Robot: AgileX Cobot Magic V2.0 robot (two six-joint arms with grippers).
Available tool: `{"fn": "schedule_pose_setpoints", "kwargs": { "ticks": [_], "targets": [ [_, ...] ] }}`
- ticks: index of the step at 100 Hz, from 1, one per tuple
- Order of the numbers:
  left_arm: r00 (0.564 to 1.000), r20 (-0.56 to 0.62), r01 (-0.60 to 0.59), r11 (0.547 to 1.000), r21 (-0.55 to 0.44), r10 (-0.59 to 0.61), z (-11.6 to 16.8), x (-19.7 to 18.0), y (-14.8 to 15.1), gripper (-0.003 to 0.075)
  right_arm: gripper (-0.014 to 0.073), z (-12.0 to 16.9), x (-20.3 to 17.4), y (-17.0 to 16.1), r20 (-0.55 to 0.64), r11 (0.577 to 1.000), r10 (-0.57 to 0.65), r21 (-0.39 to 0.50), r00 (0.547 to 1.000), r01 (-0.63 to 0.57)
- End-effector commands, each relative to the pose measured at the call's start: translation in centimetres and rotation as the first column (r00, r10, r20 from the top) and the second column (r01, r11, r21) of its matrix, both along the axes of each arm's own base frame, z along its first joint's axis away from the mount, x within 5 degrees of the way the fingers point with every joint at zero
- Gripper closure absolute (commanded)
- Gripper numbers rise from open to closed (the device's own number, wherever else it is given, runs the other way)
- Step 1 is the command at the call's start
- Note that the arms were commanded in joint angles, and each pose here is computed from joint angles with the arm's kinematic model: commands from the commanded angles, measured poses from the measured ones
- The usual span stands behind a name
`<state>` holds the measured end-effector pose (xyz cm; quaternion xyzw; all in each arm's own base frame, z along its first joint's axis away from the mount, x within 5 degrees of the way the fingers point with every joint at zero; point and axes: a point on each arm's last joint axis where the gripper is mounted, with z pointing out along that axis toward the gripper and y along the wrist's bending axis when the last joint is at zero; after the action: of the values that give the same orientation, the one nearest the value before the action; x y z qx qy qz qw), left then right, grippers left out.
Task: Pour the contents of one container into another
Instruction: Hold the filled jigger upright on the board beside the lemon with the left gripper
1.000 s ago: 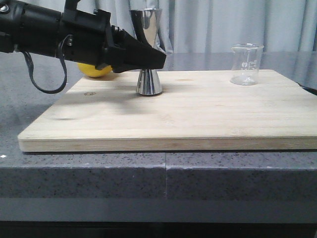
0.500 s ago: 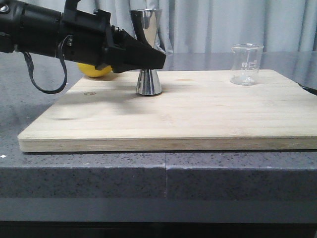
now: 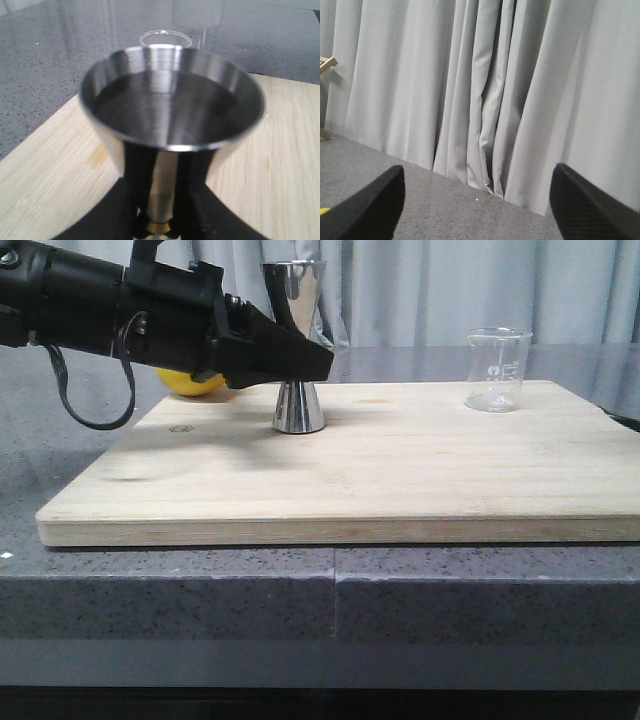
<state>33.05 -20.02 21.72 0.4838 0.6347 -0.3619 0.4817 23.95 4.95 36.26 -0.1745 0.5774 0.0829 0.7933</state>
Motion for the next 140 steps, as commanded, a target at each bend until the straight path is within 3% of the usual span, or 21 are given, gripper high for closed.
{"fn": "schedule_pose_setpoints", "kwargs": {
  "ticks": [1,104,140],
  "targets": [
    [0.998,0.065,0.027,0.996,-0.079,-0.022,2.97,-0.17,-0.13,0.0657,0.0055,1.93,-0.76,-0.09,0.103,0.999,0.016,0.036,0.995,-0.02],
    [0.997,0.072,0.039,0.998,-0.057,-0.035,2.79,-0.25,-0.12,0.0656,0.0055,1.93,-0.76,-0.09,0.103,0.999,0.017,0.037,0.995,-0.02],
    [0.997,0.071,0.036,0.998,-0.059,-0.031,2.81,-0.23,-0.11,0.047,0.0055,1.93,-0.76,-0.09,0.103,0.999,0.017,0.037,0.995,-0.02]
  ]
}}
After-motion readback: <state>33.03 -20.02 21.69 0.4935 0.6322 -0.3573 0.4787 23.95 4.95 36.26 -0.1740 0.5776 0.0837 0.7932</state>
